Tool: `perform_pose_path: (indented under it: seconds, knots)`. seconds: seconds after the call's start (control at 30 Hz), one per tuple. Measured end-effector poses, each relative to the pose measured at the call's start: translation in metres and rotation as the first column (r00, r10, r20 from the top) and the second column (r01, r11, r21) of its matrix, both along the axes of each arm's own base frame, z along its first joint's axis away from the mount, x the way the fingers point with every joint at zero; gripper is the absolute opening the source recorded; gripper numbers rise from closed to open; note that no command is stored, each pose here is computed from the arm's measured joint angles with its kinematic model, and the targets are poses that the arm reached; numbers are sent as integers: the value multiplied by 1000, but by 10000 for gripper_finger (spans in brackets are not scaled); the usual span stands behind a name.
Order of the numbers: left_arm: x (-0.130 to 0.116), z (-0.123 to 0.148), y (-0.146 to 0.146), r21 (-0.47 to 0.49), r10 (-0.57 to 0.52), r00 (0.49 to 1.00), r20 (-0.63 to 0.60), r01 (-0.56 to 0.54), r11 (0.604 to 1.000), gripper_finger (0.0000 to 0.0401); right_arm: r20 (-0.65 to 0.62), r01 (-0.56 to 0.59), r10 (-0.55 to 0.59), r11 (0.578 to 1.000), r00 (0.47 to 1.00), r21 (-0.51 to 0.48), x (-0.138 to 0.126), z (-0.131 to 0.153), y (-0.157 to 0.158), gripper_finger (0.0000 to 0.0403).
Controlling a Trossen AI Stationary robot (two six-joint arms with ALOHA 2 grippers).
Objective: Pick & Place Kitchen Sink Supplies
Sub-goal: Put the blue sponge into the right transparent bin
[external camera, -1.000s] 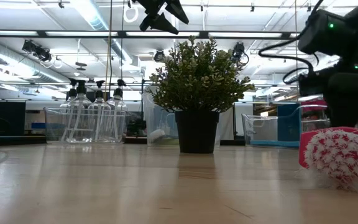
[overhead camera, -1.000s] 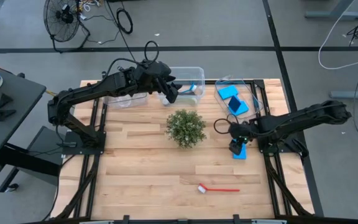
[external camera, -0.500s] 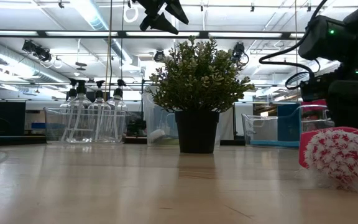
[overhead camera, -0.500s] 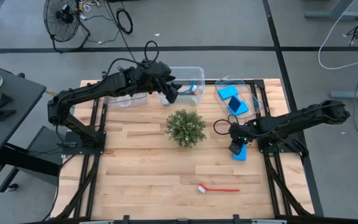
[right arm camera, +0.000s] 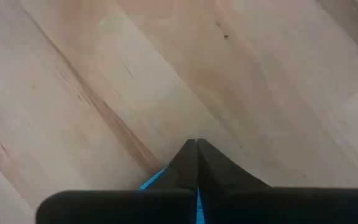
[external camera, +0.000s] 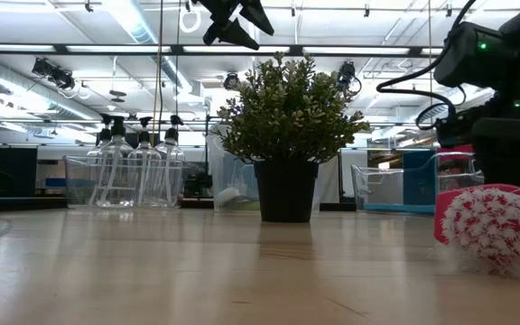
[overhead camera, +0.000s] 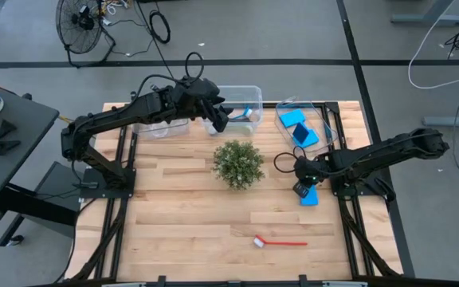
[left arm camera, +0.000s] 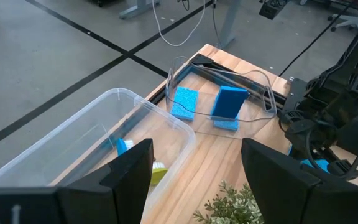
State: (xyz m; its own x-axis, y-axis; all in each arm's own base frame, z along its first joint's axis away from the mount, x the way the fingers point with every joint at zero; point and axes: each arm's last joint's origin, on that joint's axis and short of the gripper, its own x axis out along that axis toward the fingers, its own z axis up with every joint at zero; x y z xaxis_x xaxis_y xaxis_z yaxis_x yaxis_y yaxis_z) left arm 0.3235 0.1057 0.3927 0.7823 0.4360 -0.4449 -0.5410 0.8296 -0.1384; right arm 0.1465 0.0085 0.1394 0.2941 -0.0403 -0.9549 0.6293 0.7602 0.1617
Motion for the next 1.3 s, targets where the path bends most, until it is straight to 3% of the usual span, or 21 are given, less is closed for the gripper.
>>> perform_pose_path:
  seconds: [0.23, 0.47, 0.67, 0.8, 0.93, 1.3]
  knots:
    - [0, 0, 0, 0, 0, 1000, 0, 0, 1000, 248, 22, 46, -47, 998, 999, 46, 3, 4, 1, 1]
    - [0, 0, 0, 0, 0, 1000, 0, 0, 1000, 248, 122, 15, -19, 999, 992, 29, 21, 33, 2, 1]
    - [0, 0, 0, 1, 0, 1000, 0, 0, 1000, 248, 111, 33, -30, 999, 993, -17, 24, 52, 1, 0]
    - [0, 0, 0, 1, 0, 1000, 0, 0, 1000, 248, 101, 3, -6, 1000, 995, 26, 24, 52, 2, 9]
    - [0, 0, 0, 1, 0, 1000, 0, 0, 1000, 248, 104, -20, 16, 999, 994, 42, 24, 51, 3, 56]
    - [0, 0, 0, 1, 0, 1000, -1, 0, 1000, 248, 51, -6, 4, 1000, 999, 30, 11, 17, 2, 258]
